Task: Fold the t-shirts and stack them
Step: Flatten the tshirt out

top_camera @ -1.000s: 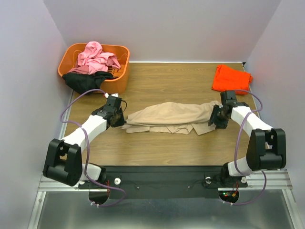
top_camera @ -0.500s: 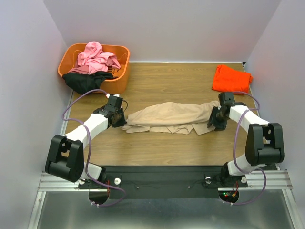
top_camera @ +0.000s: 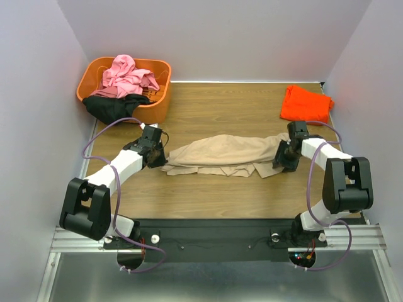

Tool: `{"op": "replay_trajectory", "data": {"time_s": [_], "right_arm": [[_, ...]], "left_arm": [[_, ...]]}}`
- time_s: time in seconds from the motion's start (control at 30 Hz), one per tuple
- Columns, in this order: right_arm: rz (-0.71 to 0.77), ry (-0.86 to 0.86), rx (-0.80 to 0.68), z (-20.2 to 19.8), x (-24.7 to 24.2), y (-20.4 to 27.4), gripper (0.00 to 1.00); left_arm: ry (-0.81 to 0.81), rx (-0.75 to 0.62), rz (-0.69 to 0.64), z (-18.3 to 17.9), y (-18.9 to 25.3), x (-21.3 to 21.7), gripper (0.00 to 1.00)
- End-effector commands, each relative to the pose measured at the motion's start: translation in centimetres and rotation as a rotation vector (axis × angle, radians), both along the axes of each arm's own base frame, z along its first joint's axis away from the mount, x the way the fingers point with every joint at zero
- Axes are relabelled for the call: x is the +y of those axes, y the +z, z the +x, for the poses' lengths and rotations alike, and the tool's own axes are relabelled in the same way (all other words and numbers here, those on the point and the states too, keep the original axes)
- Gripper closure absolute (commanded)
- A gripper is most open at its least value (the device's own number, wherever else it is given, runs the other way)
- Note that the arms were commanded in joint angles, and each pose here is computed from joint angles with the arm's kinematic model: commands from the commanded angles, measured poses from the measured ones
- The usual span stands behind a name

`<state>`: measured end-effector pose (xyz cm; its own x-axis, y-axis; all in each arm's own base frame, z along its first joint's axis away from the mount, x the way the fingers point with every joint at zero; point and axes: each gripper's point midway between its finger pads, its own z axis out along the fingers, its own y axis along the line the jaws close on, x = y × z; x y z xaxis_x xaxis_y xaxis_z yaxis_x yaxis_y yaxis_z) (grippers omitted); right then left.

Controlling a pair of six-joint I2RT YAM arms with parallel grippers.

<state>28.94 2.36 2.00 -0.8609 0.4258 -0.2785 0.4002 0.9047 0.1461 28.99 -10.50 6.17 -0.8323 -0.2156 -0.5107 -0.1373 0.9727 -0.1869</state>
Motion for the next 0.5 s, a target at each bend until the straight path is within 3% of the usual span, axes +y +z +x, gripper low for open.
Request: {"op": "replay_trajectory", "data": {"time_s": [0.0, 0.13, 0.17, 0.2, 0.3, 0.47], "right_arm": [[-0.025, -0.027, 0.005, 0.0, -0.7, -2.8, 0.5], [-0.03, -0.02, 0.016, -0.3, -0.8, -3.2, 0.69], [-0.025, -0.019, 0.017, -0.4, -0.7, -3.2, 0.83], [-0.022, -0.018, 0.016, -0.3, -0.6, -3.2, 0.88], [-0.015, -0.016, -0.007, 0.3, -0.5, -2.5, 1.0], [-0.015, -0.015, -0.068, 2.1, -0.5, -0.1, 1.0]], "left_arm": [[0.009, -0.063, -0.009, 1.3, 2.1, 0.0, 1.0], [0.015, -0.059, -0.012, 0.8, 1.9, 0.1, 1.0], [0.016, -0.063, -0.012, 0.9, 1.9, 0.2, 1.0], [0.017, -0.061, -0.012, 0.8, 1.9, 0.2, 1.0], [0.014, -0.068, -0.011, 0.9, 2.0, 0.2, 1.0], [0.01, -0.081, -0.002, 1.1, 2.4, 0.3, 1.0]]}}
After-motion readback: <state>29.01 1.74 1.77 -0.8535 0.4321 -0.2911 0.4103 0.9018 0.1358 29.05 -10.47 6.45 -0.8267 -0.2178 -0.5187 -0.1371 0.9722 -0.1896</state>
